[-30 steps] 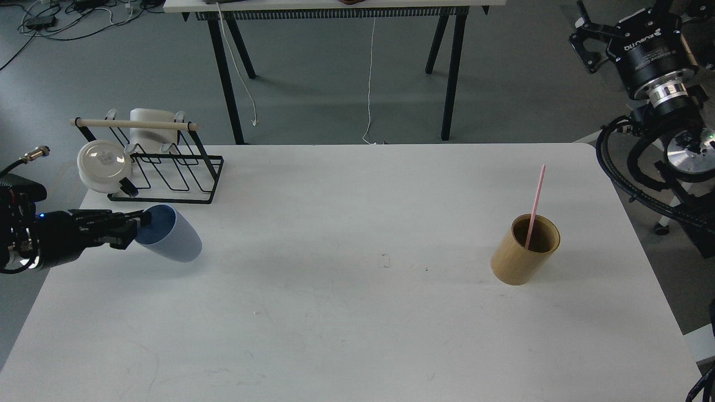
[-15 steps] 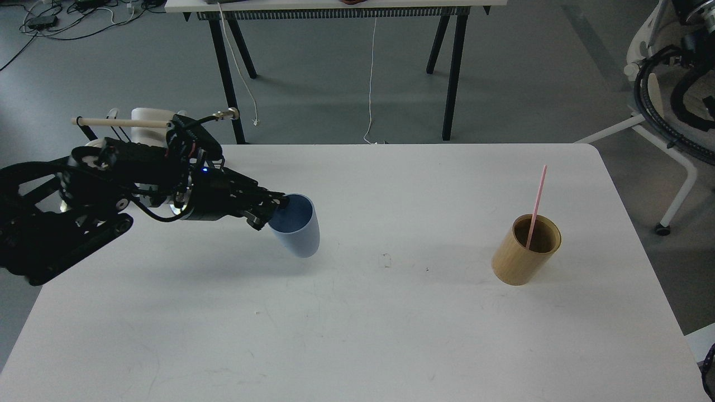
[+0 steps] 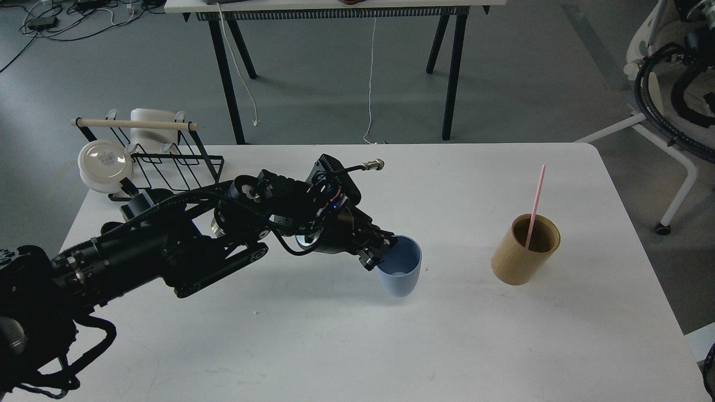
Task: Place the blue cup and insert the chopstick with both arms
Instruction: 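Carry the blue cup toward the tan cup and set it down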
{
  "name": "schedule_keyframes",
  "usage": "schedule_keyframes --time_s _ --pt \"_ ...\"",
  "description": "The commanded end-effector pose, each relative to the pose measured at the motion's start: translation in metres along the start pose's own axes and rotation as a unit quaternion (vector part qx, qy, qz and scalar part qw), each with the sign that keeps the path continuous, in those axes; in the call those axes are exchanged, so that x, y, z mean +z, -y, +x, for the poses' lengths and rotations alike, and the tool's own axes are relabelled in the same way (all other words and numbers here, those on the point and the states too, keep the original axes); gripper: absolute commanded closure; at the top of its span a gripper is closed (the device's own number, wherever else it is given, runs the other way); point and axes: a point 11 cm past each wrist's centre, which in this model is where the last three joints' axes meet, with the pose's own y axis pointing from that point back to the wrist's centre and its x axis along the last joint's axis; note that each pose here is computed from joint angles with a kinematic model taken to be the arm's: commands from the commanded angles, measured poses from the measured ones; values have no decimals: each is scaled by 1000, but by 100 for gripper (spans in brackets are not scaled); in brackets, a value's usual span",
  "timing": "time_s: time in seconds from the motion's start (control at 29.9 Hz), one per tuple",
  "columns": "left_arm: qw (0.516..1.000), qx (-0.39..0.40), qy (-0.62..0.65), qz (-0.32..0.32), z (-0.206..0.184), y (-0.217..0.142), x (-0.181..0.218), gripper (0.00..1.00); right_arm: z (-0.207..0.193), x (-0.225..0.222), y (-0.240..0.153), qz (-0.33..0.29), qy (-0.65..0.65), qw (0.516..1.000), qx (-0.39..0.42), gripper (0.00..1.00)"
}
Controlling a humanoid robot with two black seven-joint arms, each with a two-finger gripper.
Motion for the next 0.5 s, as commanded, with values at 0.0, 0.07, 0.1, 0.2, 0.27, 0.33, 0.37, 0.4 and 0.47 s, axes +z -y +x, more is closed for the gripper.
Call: schedule_keyframes --time_s 0.0,0.07,0.1,0.2,0.27,0.33,0.37,0.4,0.47 --pt "1000 -5 -10 18 -1 11 -2 94 1 1 -1 -1 0 1000 1 0" --pt "1000 -8 -16 20 -1 17 -3 94 1 1 -1 -1 0 1000 1 0" --pt "999 -11 -20 23 -3 19 -5 94 1 1 -1 -1 0 1000 1 0" --pt "999 -14 -24 27 -5 21 -7 94 2 1 -1 -2 -1 1000 2 0" --pt "999 -15 -25 26 -6 21 -7 94 3 2 -2 -3 -1 1000 3 0" --pt "999 -15 -25 26 -6 21 -7 94 3 2 -3 -3 -1 1000 4 0" --pt "999 -15 -25 26 -6 21 -7 93 4 3 -3 -4 -1 1000 4 0" --pt "999 -15 -25 26 -6 21 -7 93 4 3 -3 -4 -1 1000 3 0" --pt "999 -14 -25 26 -5 21 -7 89 4 4 -3 -4 0 1000 3 0"
